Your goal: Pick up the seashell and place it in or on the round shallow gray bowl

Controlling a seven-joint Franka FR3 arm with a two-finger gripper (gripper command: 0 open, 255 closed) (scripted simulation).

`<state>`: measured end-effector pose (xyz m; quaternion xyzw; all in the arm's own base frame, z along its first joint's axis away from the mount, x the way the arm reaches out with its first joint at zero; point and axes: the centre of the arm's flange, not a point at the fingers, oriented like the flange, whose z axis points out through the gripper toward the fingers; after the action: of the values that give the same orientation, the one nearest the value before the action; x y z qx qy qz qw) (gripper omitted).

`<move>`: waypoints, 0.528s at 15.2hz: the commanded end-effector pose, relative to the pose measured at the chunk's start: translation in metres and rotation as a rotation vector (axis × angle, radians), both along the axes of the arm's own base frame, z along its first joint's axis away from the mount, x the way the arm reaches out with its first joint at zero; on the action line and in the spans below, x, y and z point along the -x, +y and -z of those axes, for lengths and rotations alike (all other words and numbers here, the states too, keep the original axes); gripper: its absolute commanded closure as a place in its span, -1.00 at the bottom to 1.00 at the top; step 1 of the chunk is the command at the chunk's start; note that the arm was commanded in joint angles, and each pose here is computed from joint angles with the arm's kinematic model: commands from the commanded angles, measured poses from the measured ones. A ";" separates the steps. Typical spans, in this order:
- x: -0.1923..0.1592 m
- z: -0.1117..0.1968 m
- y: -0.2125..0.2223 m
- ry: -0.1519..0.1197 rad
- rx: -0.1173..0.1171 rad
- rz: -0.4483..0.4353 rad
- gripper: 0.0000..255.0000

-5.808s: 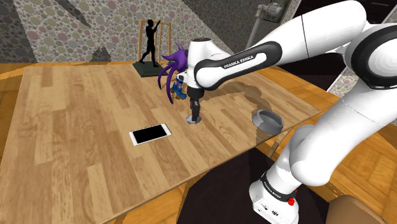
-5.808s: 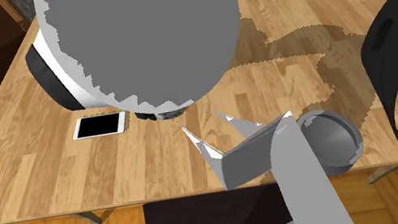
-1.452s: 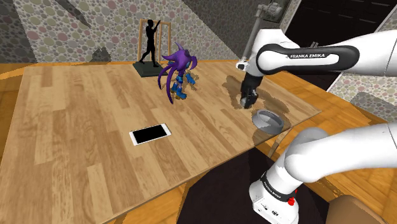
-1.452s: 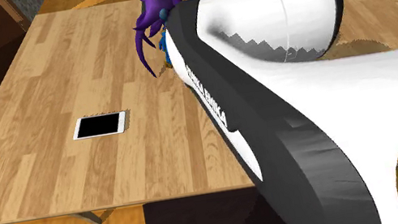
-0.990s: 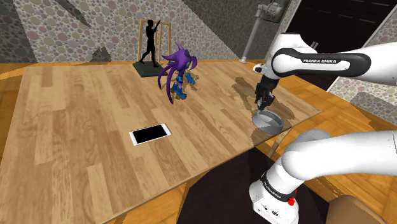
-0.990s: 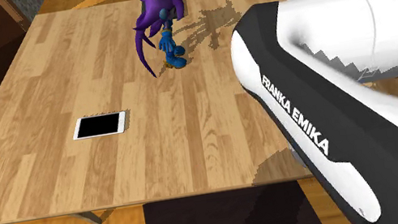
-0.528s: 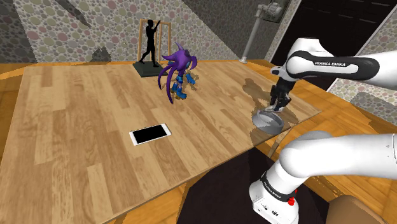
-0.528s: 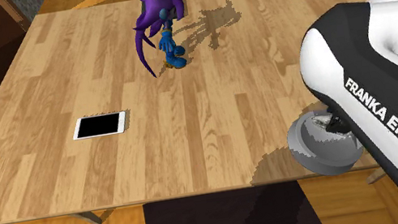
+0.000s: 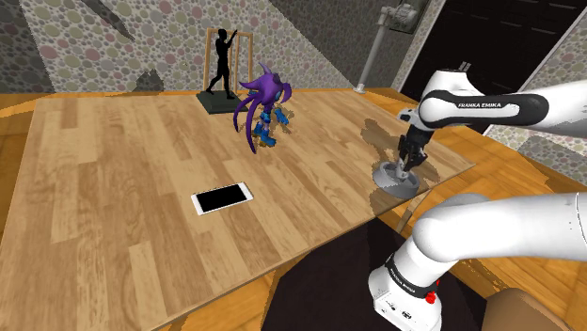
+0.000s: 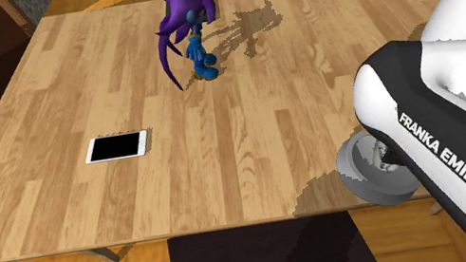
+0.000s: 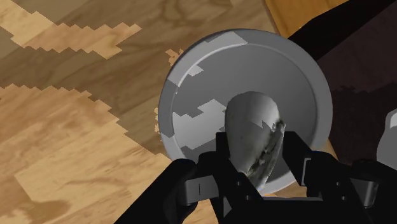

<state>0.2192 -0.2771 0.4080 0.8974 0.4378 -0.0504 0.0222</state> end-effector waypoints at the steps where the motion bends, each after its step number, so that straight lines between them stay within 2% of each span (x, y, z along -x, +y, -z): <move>1: 0.000 0.011 0.001 -0.001 0.000 0.000 1.00; 4: 0.000 0.027 0.001 -0.001 0.000 0.000 1.00; 8: 0.000 0.029 0.001 -0.001 0.000 0.000 1.00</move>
<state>0.2209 -0.2766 0.3834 0.8971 0.4385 -0.0472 0.0268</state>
